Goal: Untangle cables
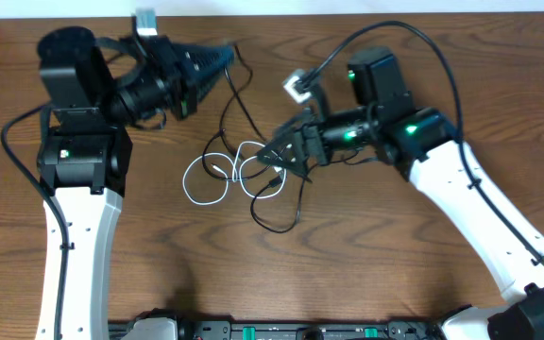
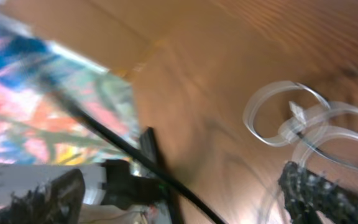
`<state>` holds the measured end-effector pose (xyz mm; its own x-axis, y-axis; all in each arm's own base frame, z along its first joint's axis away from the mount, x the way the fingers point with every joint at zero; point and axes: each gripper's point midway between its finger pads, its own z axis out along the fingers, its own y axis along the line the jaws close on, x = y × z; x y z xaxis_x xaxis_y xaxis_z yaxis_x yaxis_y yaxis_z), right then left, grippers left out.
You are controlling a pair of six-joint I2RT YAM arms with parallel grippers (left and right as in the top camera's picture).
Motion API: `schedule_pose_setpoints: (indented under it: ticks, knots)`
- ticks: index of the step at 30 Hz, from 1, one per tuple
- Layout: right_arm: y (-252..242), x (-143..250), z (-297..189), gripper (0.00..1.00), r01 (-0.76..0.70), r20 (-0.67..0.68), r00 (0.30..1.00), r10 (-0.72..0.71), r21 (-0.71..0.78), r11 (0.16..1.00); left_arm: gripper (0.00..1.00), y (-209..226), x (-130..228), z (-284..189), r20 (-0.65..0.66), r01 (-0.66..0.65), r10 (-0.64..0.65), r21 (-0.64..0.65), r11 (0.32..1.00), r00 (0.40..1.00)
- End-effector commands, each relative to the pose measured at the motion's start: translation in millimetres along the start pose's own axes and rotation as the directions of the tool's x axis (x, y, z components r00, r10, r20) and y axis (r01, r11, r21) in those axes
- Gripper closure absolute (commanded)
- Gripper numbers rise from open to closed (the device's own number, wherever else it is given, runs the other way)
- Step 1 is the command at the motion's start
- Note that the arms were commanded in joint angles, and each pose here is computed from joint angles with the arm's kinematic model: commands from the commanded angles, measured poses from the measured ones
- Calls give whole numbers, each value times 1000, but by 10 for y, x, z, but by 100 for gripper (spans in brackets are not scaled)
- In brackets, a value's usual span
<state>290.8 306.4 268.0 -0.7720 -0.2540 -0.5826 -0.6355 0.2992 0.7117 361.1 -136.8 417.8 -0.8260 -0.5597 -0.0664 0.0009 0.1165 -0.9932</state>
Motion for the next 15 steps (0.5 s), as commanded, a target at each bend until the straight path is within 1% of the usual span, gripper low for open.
schedule_pose_setpoints:
  ticks: [1, 5, 7, 11, 15]
  knots:
    - [-417, 30, -140, 1, -61, 18, 998, 58, 206, 977, 92, -428, -40, -73, 48, 21, -26, 109, 994, 998]
    - [-727, 170, -244, 1, -117, 9, 992, 123, 383, 916, 93, -740, -104, -129, 84, 24, -43, 218, 976, 996]
    - [-826, 214, -289, 1, -135, 11, 989, 145, 443, 886, 92, -886, -122, -167, 93, 33, -60, 271, 962, 994]
    - [-907, 295, -290, 1, -159, 9, 984, 177, 484, 860, 93, -1105, -199, -250, 135, 44, -98, 359, 932, 986]
    - [-928, 390, -190, 1, -145, -12, 985, 172, 480, 865, 92, -1173, -332, -306, 205, 41, -133, 400, 916, 970]
